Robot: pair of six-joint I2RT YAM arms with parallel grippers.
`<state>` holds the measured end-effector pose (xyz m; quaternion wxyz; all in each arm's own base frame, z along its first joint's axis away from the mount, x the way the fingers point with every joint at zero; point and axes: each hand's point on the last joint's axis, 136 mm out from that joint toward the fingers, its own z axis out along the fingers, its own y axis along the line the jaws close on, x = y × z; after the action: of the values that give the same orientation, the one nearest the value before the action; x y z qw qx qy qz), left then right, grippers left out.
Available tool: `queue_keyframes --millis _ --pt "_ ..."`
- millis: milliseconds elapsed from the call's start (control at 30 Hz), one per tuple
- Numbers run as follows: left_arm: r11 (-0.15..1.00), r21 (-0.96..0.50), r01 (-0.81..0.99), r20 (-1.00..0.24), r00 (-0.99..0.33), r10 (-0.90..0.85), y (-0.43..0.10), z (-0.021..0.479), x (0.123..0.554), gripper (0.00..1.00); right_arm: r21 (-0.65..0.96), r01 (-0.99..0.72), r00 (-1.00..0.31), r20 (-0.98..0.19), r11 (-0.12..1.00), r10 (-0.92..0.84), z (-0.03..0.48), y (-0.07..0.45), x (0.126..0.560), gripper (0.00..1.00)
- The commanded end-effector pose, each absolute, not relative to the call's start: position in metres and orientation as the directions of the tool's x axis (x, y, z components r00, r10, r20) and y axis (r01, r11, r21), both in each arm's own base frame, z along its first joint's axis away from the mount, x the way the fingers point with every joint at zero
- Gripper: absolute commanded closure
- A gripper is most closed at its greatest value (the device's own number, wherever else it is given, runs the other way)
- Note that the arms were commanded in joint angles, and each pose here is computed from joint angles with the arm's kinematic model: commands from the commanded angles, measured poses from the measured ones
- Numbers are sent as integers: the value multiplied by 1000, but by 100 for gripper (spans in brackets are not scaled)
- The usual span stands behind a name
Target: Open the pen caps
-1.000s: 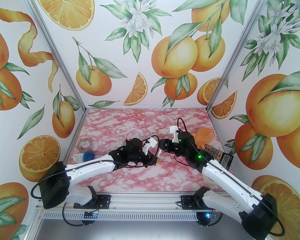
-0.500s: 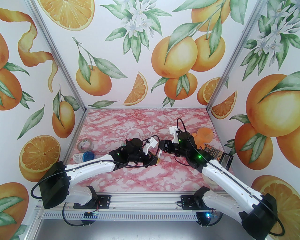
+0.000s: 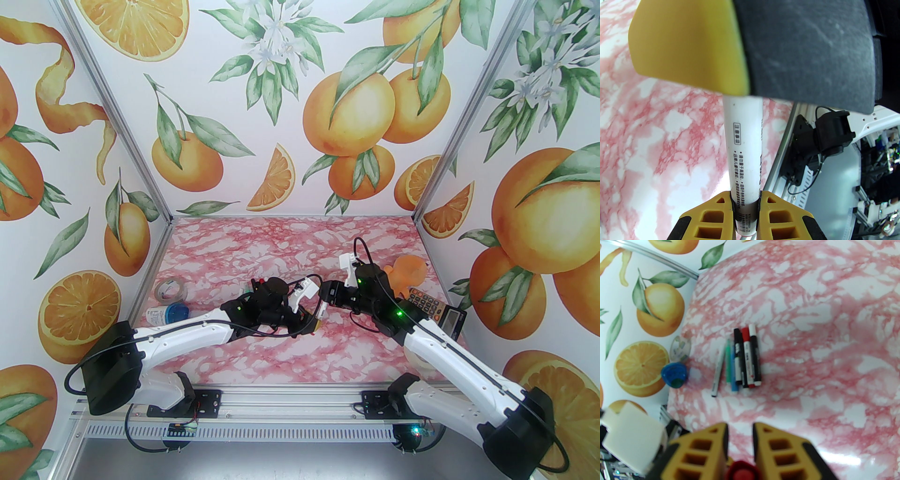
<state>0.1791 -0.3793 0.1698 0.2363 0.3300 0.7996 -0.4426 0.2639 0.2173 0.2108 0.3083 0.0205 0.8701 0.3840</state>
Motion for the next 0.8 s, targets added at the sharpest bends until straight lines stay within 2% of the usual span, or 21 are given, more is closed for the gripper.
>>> queue_keyframes --millis 0,233,533,667,767 --pt "364 -539 759 -698 -645 311 -387 183 181 90 673 -201 -799 -532 712 278 213 214 267 78" --pt "376 -536 756 -702 -646 300 -383 184 181 89 675 -192 -798 -530 712 287 212 213 267 82" --pt "343 -554 759 -721 -643 258 -385 192 179 65 751 -190 -803 -490 633 340 223 222 266 84" --pt "353 -553 755 -723 -645 248 -384 191 181 64 761 -187 -810 -477 621 342 222 223 263 85" --pt "356 -560 748 -719 -652 239 -384 190 182 68 771 -191 -813 -471 607 343 223 224 261 85"
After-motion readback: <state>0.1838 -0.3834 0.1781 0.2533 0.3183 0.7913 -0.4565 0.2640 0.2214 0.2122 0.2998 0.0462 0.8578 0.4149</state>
